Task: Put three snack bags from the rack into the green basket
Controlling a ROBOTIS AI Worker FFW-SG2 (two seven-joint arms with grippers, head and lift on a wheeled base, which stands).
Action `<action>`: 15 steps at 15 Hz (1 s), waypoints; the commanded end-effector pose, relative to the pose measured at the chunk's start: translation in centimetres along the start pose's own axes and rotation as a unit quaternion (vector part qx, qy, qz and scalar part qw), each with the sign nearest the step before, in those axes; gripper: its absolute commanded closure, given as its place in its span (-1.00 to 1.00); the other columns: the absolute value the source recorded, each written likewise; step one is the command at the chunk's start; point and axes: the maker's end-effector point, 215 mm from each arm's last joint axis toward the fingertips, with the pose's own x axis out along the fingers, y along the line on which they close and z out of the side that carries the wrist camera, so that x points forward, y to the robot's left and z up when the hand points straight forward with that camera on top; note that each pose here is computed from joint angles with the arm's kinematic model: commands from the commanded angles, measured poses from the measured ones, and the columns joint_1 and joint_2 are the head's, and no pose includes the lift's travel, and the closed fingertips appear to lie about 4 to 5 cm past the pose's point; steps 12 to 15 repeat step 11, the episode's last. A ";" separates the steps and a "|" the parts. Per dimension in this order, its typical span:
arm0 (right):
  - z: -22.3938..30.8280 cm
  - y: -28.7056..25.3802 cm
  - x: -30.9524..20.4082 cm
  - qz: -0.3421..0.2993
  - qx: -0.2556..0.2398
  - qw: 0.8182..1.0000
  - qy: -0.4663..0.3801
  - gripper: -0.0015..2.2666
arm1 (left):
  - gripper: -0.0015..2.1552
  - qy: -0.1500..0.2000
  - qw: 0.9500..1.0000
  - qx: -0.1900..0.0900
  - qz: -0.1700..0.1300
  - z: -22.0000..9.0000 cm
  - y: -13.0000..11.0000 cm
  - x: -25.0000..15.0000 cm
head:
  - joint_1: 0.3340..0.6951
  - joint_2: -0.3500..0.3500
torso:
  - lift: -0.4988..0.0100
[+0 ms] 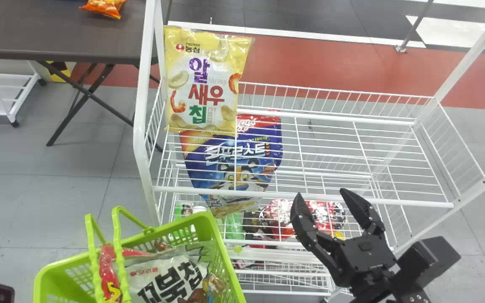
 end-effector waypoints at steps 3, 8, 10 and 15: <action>0.0 -0.3 0.2 -0.002 0.000 1.000 0.000 -0.92 | 0.99 0.004 1.000 -0.001 -0.006 -0.2 -0.1 0.4 | 1.00 -0.34 | 0.96; 0.4 -0.8 0.4 -0.004 0.000 1.000 -0.005 -0.92 | 0.99 0.008 1.000 0.001 -0.010 -0.1 -0.3 0.9 | 1.00 -0.40 | 0.96; 0.2 -0.8 0.5 -0.004 0.001 1.000 -0.004 -0.92 | 0.99 0.008 1.000 0.002 -0.011 -0.1 -0.4 0.9 | 1.00 -0.42 | 0.96; 0.3 -0.8 0.6 -0.004 0.001 1.000 -0.005 -0.92 | 0.99 0.008 1.000 0.000 -0.011 -0.1 -0.4 0.9 | 1.00 -0.42 | 0.96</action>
